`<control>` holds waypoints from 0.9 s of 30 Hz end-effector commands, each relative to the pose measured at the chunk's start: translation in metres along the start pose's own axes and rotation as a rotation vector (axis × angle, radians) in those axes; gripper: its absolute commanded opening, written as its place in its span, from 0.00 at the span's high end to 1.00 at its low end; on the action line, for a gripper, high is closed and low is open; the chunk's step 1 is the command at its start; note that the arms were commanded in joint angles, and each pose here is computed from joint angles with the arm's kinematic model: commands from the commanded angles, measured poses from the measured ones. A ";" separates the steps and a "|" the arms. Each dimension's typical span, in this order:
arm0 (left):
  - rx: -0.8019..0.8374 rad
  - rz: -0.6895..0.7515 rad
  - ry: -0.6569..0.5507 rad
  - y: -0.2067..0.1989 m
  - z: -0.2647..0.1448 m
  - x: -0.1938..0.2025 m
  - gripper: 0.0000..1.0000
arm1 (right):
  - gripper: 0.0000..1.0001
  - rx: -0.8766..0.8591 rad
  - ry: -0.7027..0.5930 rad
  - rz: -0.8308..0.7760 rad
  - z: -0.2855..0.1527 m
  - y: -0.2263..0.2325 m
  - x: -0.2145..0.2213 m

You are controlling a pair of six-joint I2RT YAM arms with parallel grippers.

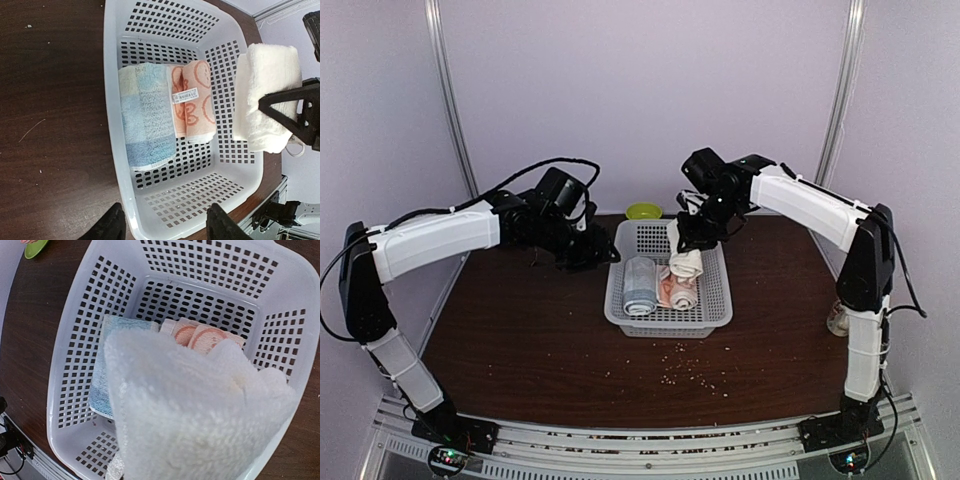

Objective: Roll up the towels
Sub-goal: Adjust the towel in the storage box.

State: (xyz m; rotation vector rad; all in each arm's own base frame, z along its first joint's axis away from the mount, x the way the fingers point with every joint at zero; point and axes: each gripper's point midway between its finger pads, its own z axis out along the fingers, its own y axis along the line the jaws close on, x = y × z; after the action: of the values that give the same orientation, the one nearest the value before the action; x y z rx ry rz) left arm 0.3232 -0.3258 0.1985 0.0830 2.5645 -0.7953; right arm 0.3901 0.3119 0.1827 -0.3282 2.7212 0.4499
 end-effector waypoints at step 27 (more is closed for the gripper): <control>0.063 -0.004 0.089 0.003 0.043 0.018 0.44 | 1.00 0.321 0.281 0.076 0.076 -0.089 0.052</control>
State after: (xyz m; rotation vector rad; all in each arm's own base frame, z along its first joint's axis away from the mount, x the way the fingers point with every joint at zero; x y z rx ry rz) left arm 0.3204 -0.3421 0.1652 0.1205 2.6326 -0.8568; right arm 0.3973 0.2453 0.0765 -0.2522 2.9807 -0.0844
